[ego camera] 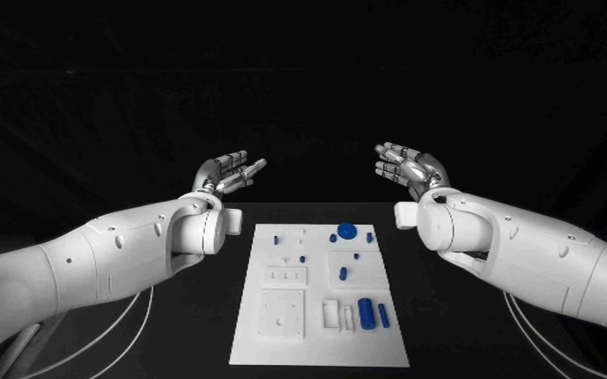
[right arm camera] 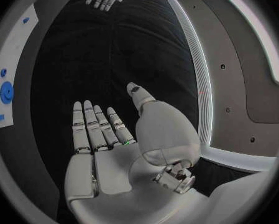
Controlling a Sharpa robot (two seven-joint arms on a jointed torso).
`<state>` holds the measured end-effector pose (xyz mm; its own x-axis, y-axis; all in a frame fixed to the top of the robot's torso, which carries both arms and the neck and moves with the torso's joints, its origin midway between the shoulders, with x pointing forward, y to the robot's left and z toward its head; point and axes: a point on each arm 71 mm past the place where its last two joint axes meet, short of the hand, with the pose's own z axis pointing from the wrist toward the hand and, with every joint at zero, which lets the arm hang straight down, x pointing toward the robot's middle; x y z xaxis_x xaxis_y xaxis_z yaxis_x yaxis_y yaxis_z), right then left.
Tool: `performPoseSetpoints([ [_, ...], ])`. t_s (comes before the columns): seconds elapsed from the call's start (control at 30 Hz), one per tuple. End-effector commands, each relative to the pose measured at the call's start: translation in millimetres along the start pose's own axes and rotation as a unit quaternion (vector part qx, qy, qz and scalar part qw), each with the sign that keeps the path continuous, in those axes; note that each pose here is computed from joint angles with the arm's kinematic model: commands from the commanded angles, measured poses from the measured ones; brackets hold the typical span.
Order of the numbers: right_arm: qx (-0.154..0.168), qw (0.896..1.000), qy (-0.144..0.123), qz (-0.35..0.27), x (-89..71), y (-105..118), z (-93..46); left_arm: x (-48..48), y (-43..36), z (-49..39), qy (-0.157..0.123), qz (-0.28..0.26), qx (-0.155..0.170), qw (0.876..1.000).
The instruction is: Assemble the parts on the task board
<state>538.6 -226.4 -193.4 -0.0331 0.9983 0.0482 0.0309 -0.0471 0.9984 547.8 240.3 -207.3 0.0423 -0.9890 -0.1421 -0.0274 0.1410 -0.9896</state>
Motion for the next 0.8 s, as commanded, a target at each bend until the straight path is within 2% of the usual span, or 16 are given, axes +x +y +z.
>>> performPoseSetpoints([
  [0.03, 0.049, 0.993, 0.107, -0.011, 5.6, 1, 12.0, -1.9, -3.9, 14.0, 0.045, -0.016, -0.035, 0.998],
  [0.23, 0.069, 0.988, 0.134, -0.019, -2.6, 10, 26.7, -11.1, -12.2, 26.7, 0.045, -0.007, -0.038, 0.998],
  [0.43, 0.076, 0.987, 0.143, -0.022, -5.6, 13, 31.1, -11.7, -12.8, 27.6, 0.045, -0.006, -0.038, 0.998],
  [0.47, -0.007, 0.974, 0.116, -0.193, -18.8, 17, 35.1, -10.6, -13.3, 23.8, 0.059, -0.012, -0.031, 0.998],
  [0.53, -0.024, 0.965, 0.119, -0.234, -17.4, 18, 35.1, -10.5, -13.6, 22.7, 0.062, -0.013, -0.028, 0.998],
  [0.6, -0.044, 0.95, 0.126, -0.283, -15.0, 18, 34.4, -10.4, -14.2, 21.3, 0.068, -0.011, -0.024, 0.997],
  [0.7, -0.07, 0.926, 0.135, -0.346, -9.7, 17, 33.0, -10.5, -14.7, 17.6, 0.079, -0.006, -0.018, 0.997],
  [0.73, -0.083, 0.911, 0.142, -0.379, -5.6, 16, 32.1, -10.7, -14.9, 15.1, 0.085, -0.003, -0.016, 0.996],
  [0.8, -0.094, 0.894, 0.15, -0.411, -1.3, 15, 31.1, -10.6, -15.0, 11.6, 0.093, -0.001, -0.015, 0.996],
])
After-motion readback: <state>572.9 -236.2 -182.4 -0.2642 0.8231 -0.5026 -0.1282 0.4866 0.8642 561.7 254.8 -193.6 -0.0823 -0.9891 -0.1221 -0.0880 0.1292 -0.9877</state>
